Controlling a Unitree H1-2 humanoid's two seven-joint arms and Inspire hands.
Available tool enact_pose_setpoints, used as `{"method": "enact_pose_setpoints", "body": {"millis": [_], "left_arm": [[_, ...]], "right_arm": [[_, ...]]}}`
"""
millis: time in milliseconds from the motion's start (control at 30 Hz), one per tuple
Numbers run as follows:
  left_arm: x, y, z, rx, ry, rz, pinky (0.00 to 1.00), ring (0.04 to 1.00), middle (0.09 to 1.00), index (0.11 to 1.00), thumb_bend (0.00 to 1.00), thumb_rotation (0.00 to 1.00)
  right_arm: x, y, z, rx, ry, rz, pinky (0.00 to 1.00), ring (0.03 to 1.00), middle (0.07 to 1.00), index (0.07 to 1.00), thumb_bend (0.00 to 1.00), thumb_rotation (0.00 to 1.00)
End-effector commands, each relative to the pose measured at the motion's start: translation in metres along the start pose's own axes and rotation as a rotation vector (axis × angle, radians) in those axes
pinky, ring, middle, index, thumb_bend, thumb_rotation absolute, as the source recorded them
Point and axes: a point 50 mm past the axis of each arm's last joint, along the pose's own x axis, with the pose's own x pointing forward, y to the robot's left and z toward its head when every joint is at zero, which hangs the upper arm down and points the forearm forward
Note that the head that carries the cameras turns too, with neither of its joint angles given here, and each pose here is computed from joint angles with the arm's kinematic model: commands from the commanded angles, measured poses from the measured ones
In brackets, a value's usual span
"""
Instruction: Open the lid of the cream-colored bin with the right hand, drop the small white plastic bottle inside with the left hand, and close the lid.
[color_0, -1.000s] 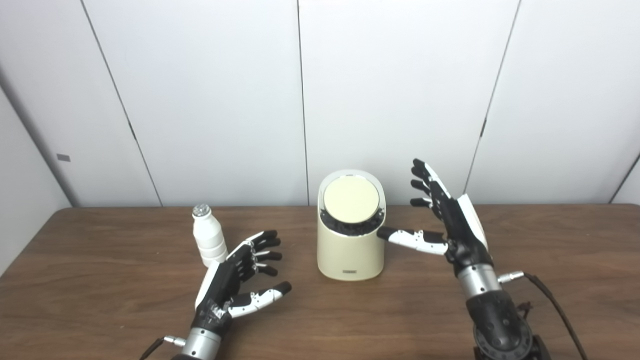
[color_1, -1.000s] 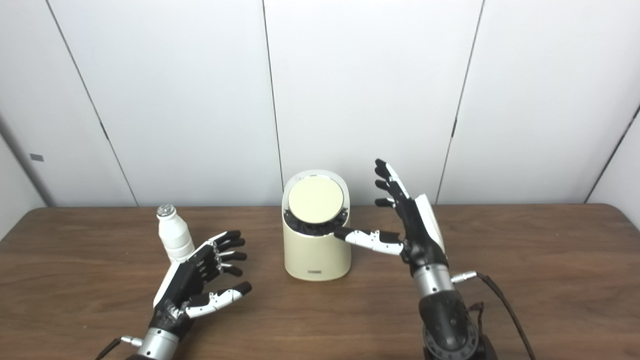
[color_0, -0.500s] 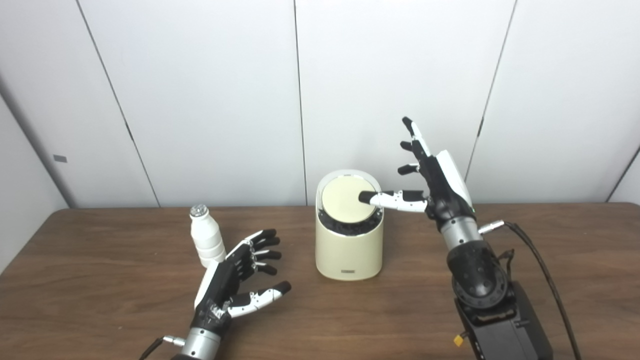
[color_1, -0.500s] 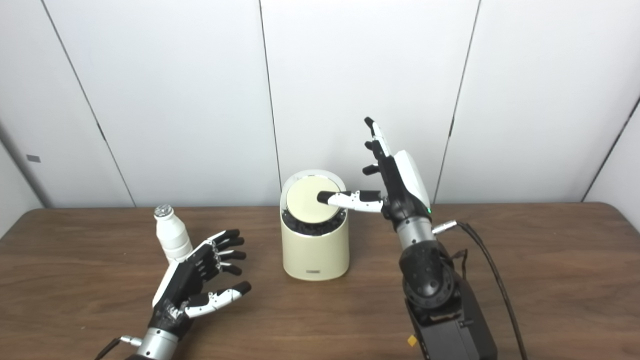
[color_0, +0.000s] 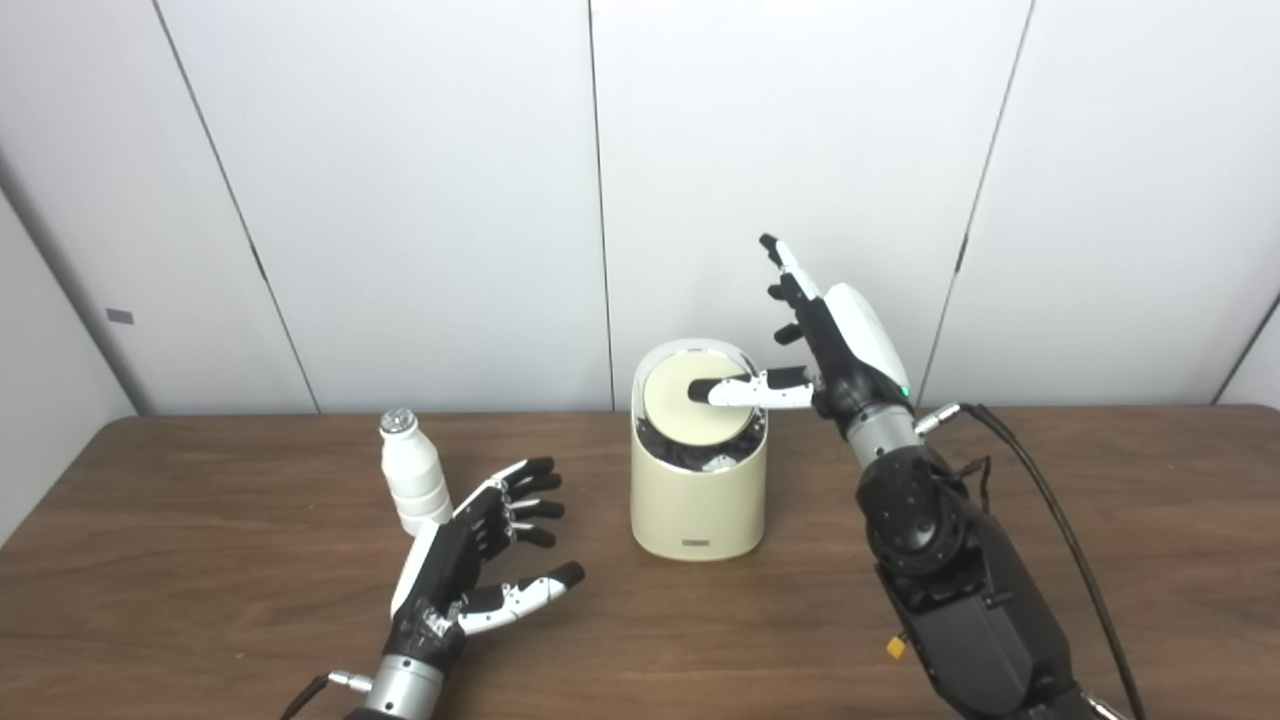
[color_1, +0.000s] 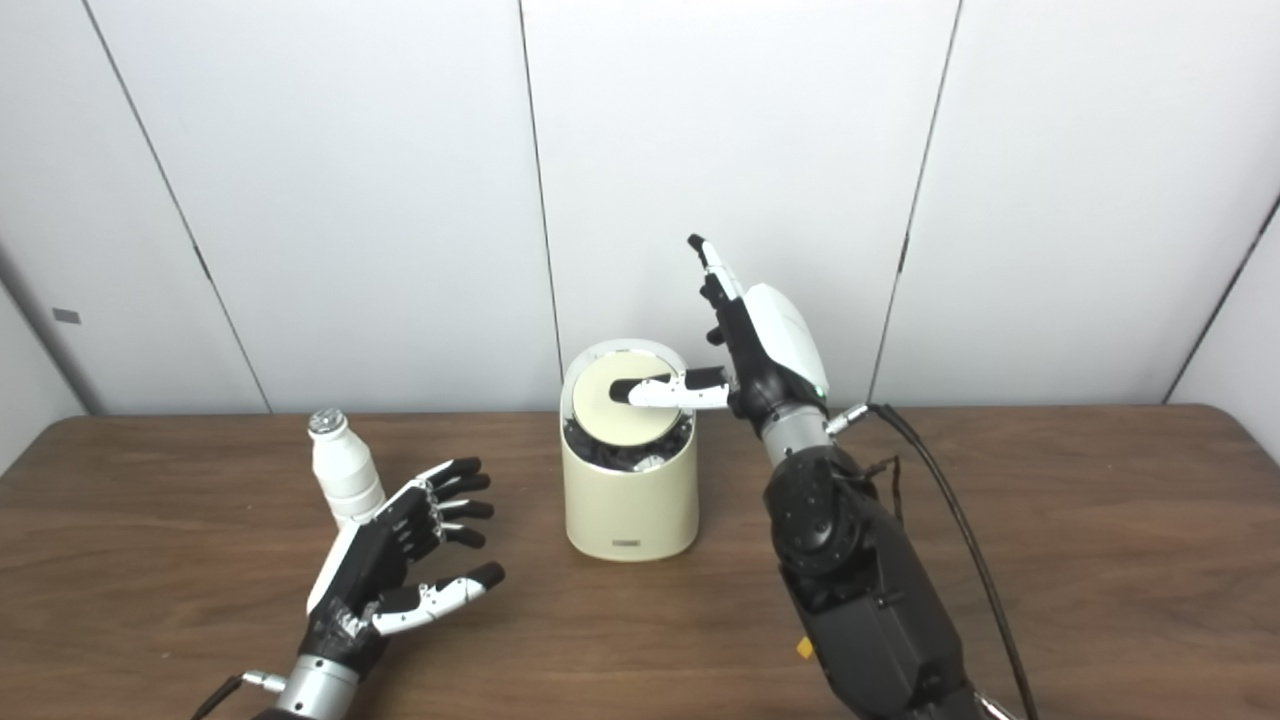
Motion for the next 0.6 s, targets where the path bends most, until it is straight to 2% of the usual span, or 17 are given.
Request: {"method": "enact_pose_setpoints", "body": {"millis": [0,200,333,567], "left_arm": [[0.014,-0.001,0.014,0.012,-0.078,-0.004,0.62,0.725,0.808,0.836,0.65,0.0],[0.014,-0.003,0.015,0.001,-0.08,-0.007,0.61,0.73,0.812,0.84,0.64,0.0],[0.014,-0.003,0.016,0.003,-0.079,-0.004,0.61,0.726,0.809,0.841,0.64,0.0],[0.014,-0.004,0.017,-0.007,-0.079,-0.004,0.6,0.728,0.811,0.84,0.64,0.0]], "right_arm": [[0.014,-0.017,0.022,-0.035,-0.071,-0.058,0.68,0.897,0.978,0.966,0.92,0.41],[0.015,-0.011,0.019,-0.056,-0.071,-0.039,0.68,0.899,0.994,0.962,0.94,0.37],[0.015,-0.008,0.017,-0.067,-0.072,-0.02,0.68,0.906,1.0,0.969,0.98,0.41],[0.015,-0.005,0.015,-0.084,-0.055,-0.002,0.68,0.906,0.999,0.967,0.97,0.43]]}}
